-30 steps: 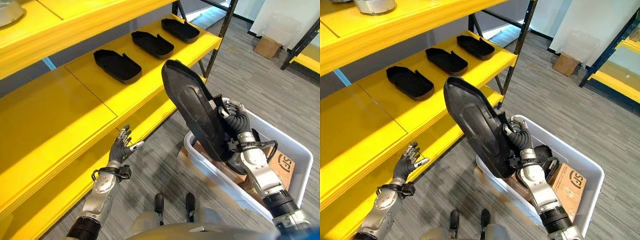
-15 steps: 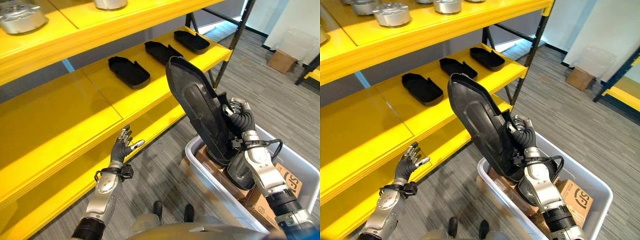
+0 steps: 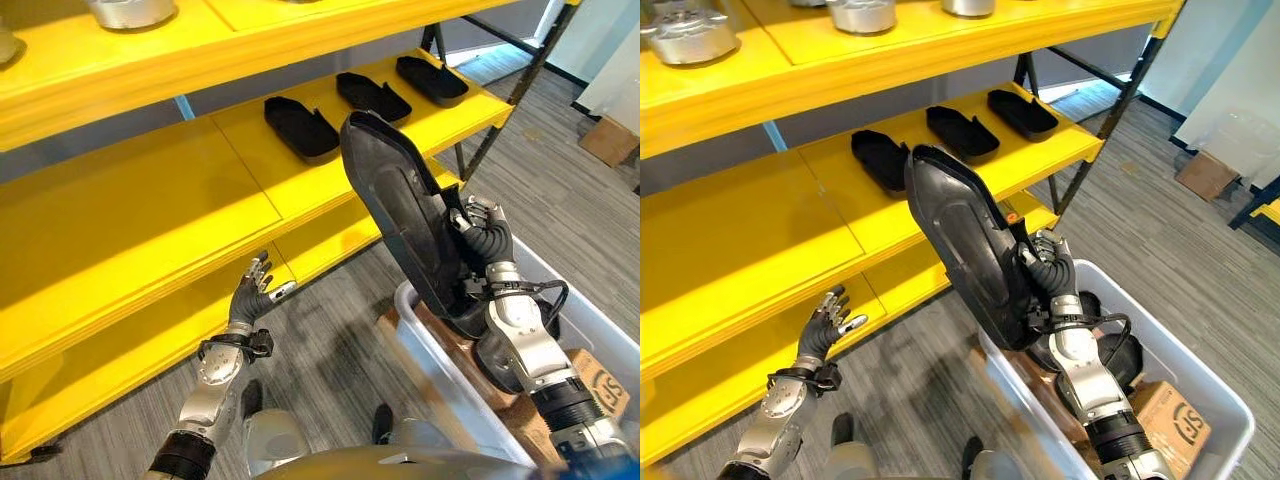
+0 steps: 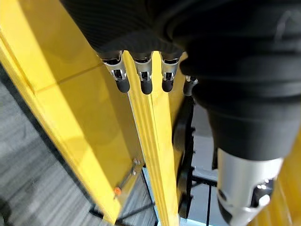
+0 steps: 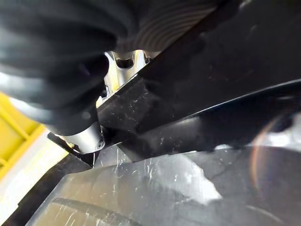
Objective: Move parts from the plastic box to the shelf.
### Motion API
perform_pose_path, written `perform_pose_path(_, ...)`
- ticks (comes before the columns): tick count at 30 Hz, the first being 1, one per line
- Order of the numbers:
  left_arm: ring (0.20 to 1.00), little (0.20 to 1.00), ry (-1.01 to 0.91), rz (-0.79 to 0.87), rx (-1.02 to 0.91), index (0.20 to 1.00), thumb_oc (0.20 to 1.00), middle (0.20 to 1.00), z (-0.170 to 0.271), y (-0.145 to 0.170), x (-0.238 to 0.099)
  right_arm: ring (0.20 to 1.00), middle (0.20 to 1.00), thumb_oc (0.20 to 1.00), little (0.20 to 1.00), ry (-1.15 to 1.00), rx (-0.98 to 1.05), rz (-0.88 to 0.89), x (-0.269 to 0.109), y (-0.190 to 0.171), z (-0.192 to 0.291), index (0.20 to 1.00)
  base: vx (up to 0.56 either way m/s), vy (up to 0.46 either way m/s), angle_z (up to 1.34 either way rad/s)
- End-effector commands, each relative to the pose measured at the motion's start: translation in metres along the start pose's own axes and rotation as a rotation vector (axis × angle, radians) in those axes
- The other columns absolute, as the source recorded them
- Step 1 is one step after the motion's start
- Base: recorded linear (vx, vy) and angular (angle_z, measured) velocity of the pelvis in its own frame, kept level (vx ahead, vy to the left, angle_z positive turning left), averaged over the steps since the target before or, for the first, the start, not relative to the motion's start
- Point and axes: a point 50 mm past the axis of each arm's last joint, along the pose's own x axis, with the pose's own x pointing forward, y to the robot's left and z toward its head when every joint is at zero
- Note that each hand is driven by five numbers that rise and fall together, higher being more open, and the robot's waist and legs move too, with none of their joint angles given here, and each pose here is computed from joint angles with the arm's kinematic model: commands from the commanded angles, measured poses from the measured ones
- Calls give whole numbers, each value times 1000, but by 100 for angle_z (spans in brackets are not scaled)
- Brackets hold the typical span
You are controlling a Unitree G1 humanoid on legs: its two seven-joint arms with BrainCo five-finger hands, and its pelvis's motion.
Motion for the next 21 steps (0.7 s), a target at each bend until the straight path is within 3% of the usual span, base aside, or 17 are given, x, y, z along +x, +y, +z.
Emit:
perform_pose_path(1, 1000, 1000, -105, 34, 13, 1000, 1000, 1000, 19, 13, -1, 200, 200, 200, 200, -203, 53, -29, 14, -4, 38, 200, 222, 323, 38)
perform_pose_path(21, 1000, 1000, -193, -6, 83, 1000, 1000, 1000, 46, 15, 11, 200, 200, 200, 200, -153, 96, 1, 12, 9, 32, 200, 133, 210, 9)
